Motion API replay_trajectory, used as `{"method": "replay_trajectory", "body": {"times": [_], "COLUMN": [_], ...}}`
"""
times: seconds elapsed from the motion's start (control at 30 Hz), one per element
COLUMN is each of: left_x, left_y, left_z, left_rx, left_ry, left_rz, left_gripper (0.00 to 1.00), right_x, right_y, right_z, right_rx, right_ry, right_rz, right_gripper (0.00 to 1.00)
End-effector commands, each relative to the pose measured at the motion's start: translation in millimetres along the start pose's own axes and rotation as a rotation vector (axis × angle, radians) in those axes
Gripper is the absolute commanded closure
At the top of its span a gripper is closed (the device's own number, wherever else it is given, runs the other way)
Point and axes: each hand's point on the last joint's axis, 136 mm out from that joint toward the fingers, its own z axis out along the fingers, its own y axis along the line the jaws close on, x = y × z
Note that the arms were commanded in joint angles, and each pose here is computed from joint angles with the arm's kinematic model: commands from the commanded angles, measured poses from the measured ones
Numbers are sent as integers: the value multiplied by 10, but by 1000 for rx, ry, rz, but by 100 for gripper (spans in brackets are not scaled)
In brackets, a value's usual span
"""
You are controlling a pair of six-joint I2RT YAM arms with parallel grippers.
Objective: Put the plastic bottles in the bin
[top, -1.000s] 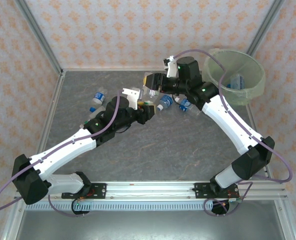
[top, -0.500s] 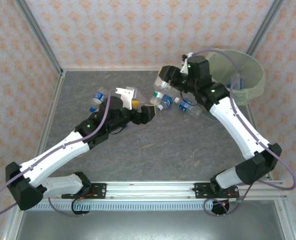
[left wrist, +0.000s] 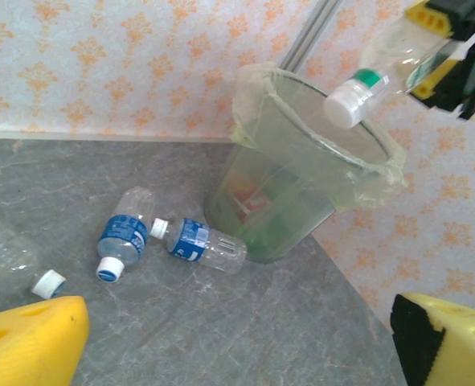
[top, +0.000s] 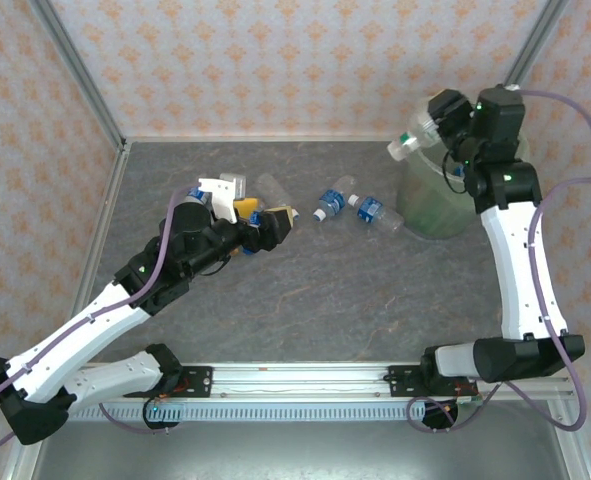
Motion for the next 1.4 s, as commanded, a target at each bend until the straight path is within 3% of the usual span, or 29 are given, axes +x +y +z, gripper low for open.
{"method": "replay_trajectory", "body": {"times": [0.0, 0.2, 0.4, 0.67, 0.77, 0.93, 1.37], "left_x": [-60, -188, -168, -198, -220, -209, -131], "left_y": [134, 289, 359, 514, 590, 700, 1172], "left_z": [16, 51, 162, 77, 36, 35, 211], "left_rx": [-75, -166, -206, -288, -336, -381, -451], "left_ry": [-19, -99, -98, -137, -144, -143, -98], "left_rz": [-5, -51, -76, -78, -64, -56, -123], "left_gripper": [1, 1, 1, 1, 1, 1, 1], "right_x": [-290, -620, -848, -704, -606, -629, -866], "right_y": [-170, -580, -1025, -1323, -1401, -1367, -919], "right_z": [20, 276, 569, 1146, 1323, 1344, 841], "right_rx": [85, 147, 211, 217, 234, 265, 211], "right_ry": [-91, -131, -168, -94, -41, -37, -82], "right_rz": [-41, -24, 50, 147, 176, 151, 18], "right_gripper": [51, 50, 50, 50, 41, 0, 0]}}
